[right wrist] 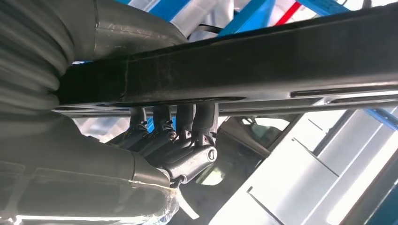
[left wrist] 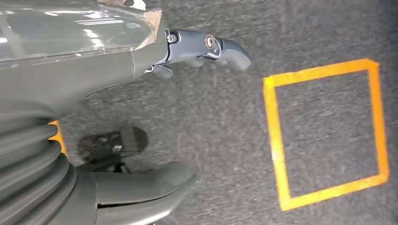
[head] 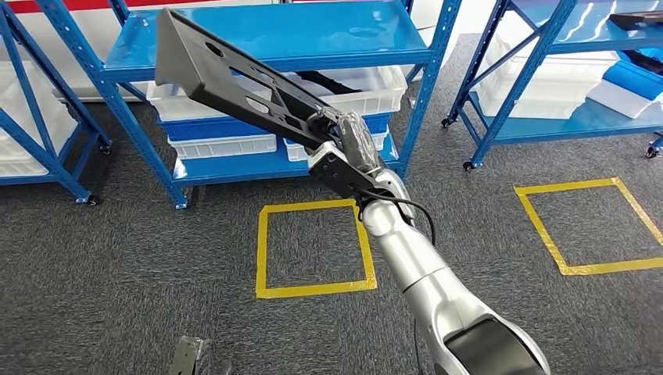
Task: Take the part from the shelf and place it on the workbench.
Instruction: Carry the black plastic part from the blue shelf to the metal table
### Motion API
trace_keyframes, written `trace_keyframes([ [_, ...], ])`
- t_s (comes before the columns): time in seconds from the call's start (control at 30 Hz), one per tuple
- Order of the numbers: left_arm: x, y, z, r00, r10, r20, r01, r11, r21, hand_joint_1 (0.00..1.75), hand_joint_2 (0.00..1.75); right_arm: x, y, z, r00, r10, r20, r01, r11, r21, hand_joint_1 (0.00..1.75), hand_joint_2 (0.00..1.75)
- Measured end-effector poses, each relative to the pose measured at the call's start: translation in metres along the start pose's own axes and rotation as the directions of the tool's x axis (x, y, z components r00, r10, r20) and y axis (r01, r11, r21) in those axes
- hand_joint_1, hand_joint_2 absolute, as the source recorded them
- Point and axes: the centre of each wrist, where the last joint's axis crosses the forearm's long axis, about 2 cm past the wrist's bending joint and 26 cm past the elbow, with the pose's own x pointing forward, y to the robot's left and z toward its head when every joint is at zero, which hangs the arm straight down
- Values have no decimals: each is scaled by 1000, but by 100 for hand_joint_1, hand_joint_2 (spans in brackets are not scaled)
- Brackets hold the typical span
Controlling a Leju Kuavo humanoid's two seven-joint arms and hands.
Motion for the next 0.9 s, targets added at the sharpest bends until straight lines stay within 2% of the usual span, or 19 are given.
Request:
trace_keyframes([
  [0.2, 0, 0, 0, 1000, -10, -6, 10, 1000, -1, 0, 175, -5, -4, 9, 1000, 23, -10, -23, 1000, -3, 175, 175],
  [0.5, -6, 2, 3, 1000, -1, -15, 1, 1000, 11, 0, 175, 2, -8, 2, 1000, 22, 20, -22, 1000, -19, 175, 175],
  [0.67, -8, 8, 4, 1000, 8, -14, -7, 1000, 28, 0, 175, 9, -10, -9, 999, 20, 47, -19, 1000, -25, 175, 175],
  [0.9, -10, 14, 4, 998, 57, 4, -57, 996, 65, 0, 175, 31, -16, -39, 992, 22, 126, -18, 999, -32, 175, 175],
])
